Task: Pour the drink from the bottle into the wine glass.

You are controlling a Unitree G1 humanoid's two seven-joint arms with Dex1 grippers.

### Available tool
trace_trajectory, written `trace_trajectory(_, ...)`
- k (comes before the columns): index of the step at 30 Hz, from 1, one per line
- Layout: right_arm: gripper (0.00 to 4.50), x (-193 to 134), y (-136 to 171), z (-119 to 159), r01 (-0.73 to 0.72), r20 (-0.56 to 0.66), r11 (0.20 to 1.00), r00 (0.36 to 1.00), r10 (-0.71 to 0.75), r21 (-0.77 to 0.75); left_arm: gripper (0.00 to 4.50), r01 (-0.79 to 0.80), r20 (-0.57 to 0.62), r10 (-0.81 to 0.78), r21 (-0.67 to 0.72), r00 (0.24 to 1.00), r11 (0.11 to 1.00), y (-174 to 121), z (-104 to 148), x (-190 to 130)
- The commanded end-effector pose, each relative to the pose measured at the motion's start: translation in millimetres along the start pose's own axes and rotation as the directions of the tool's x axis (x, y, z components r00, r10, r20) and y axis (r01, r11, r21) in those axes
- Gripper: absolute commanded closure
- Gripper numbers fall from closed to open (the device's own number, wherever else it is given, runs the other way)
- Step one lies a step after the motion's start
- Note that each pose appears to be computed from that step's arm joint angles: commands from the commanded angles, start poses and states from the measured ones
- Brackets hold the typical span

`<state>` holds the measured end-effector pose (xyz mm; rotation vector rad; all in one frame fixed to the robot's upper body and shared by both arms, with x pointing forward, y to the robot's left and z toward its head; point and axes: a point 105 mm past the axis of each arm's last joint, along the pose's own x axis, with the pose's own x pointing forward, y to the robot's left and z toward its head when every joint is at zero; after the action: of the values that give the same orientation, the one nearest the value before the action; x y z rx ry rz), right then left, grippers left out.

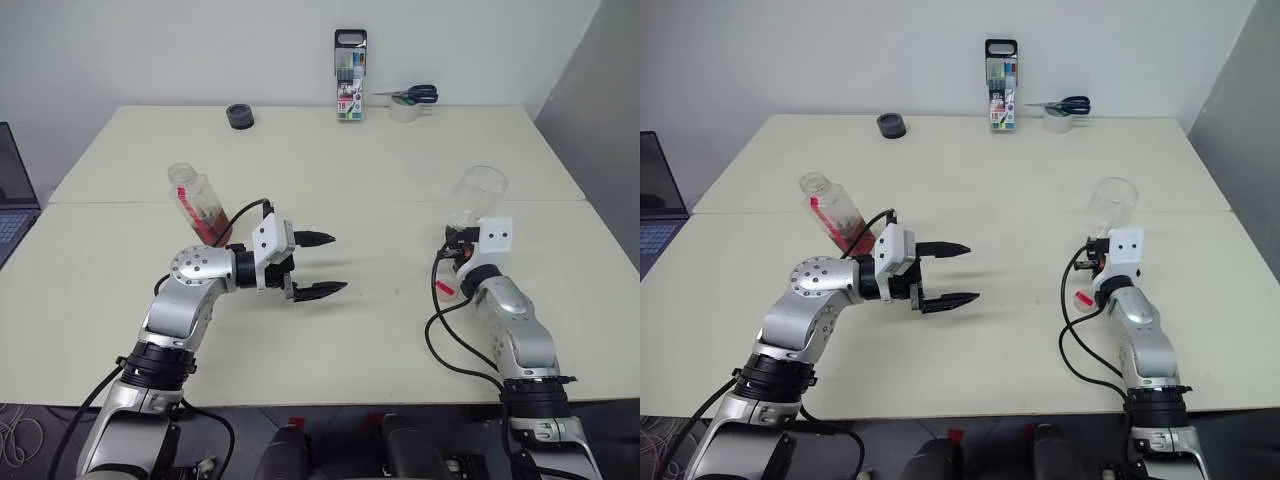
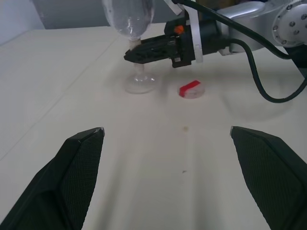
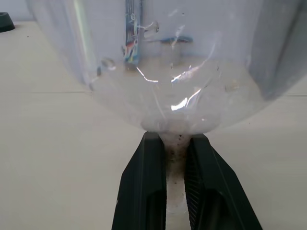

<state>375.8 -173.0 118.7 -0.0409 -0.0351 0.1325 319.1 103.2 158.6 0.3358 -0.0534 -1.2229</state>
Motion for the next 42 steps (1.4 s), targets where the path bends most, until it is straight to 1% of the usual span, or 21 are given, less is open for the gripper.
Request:
trace_trajectory(1,4.29,2.6,21.6,-5.6,-0.110,0.001,0.993,0.994,0.110,-0.049,0.00,-0.184,0.032,0.185,-0.015,0.982,0.983,19.4,12.0,-22.0)
trace_trajectory(3,4.29,9.7,50.3,21.3,-0.226,0.094,0.973,0.969,0.228,-0.038,0.00,-0.342,0.001,0.343,-0.056,0.939,0.938,30.6,4.4,-44.5)
trace_trajectory(4,4.29,12.1,64.5,31.3,-0.279,0.128,0.959,0.951,0.282,-0.041,0.00,-0.391,-0.011,0.391,-0.077,0.920,0.917,32.0,1.9,-53.2)
trace_trajectory(5,4.29,13.4,72.7,36.5,-0.311,0.145,0.949,0.938,0.314,-0.045,0.00,-0.415,-0.019,0.415,-0.091,0.910,0.905,31.9,0.7,-57.6)
trace_trajectory(6,4.29,15.1,89.1,40.4,-0.370,0.158,0.928,0.914,0.373,-0.050,0.00,-0.434,-0.029,0.434,-0.097,0.901,0.895,29.2,-0.6,-62.3)
trace_trajectory(7,4.29,16.0,99.6,42.4,-0.409,0.164,0.911,0.896,0.412,-0.053,0.00,-0.446,-0.037,0.445,-0.099,0.895,0.889,27.1,-1.2,-64.8)
trace_trajectory(9,4.29,19.4,130.6,45.4,-0.507,0.165,0.858,0.843,0.512,-0.076,0.00,-0.468,-0.061,0.464,-0.106,0.884,0.877,19.9,-3.7,-72.6)
trace_trajectory(12,4.29,23.3,150.2,47.4,-0.565,0.170,0.822,0.805,0.569,-0.075,0.00,-0.480,-0.082,0.473,-0.115,0.877,0.870,13.7,-5.1,-78.0)
trace_trajectory(15,4.29,32.9,180.9,42.4,-0.643,0.134,0.758,0.746,0.652,-0.107,0.00,-0.506,-0.122,0.494,-0.112,0.861,0.855,4.2,-7.6,-95.8)
trace_trajectory(18,4.29,37.3,189.3,37.4,-0.668,0.121,0.733,0.723,0.680,-0.128,0.00,-0.525,-0.141,0.509,-0.113,0.849,0.844,0.4,-8.9,-105.1)
trace_trajectory(22,4.29,40.0,192.9,31.4,-0.683,0.114,0.719,0.710,0.695,-0.130,0.00,-0.525,-0.158,0.506,-0.125,0.848,0.842,-6.3,-9.8,-111.3)
trace_trajectory(29,4.29,44.4,188.5,23.9,-0.670,0.100,0.735,0.728,0.678,-0.108,0.00,-0.518,-0.159,0.498,-0.123,0.852,0.847,-10.0,-3.2,-112.1)
trace_trajectory(31,3.57,45.0,187.5,24.9,-0.665,0.108,0.740,0.732,0.673,-0.101,0.00,-0.518,-0.157,0.499,-0.119,0.852,0.847,-8.3,-1.5,-111.3)
trace_trajectory(32,3.35,45.3,187.0,26.0,-0.663,0.113,0.742,0.734,0.670,-0.100,0.00,-0.517,-0.154,0.499,-0.116,0.853,0.848,-7.4,-0.7,-110.7)
trace_trajectory(33,2.96,45.4,186.8,27.3,-0.662,0.118,0.743,0.734,0.669,-0.097,0.00,-0.515,-0.151,0.498,-0.113,0.854,0.850,-6.2,0.2,-109.9)
trace_trajectory(34,2.72,45.2,187.1,28.4,-0.663,0.121,0.742,0.733,0.670,-0.098,0.00,-0.513,-0.147,0.497,-0.109,0.855,0.851,-4.9,1.0,-109.0)
trace_trajectory(35,2.25,45.0,187.4,29.2,-0.664,0.123,0.741,0.731,0.671,-0.098,0.00,-0.512,-0.143,0.496,-0.107,0.856,0.852,-3.6,1.7,-108.1)
trace_trajectory(37,1.63,44.4,188.1,30.2,-0.666,0.126,0.739,0.728,0.674,-0.101,0.00,-0.507,-0.136,0.492,-0.107,0.860,0.856,-2.2,2.2,-106.4)
trace_trajectory(41,0.10,43.2,189.2,31.6,-0.672,0.130,0.733,0.722,0.680,-0.103,0.00,-0.495,-0.126,0.482,-0.105,0.867,0.863,-1.6,2.6,-102.8)
trace_trajectory(42,0.01,42.7,189.2,31.9,-0.675,0.130,0.730,0.719,0.683,-0.105,0.00,-0.493,-0.120,0.481,-0.104,0.868,0.864,-1.2,3.2,-101.9)
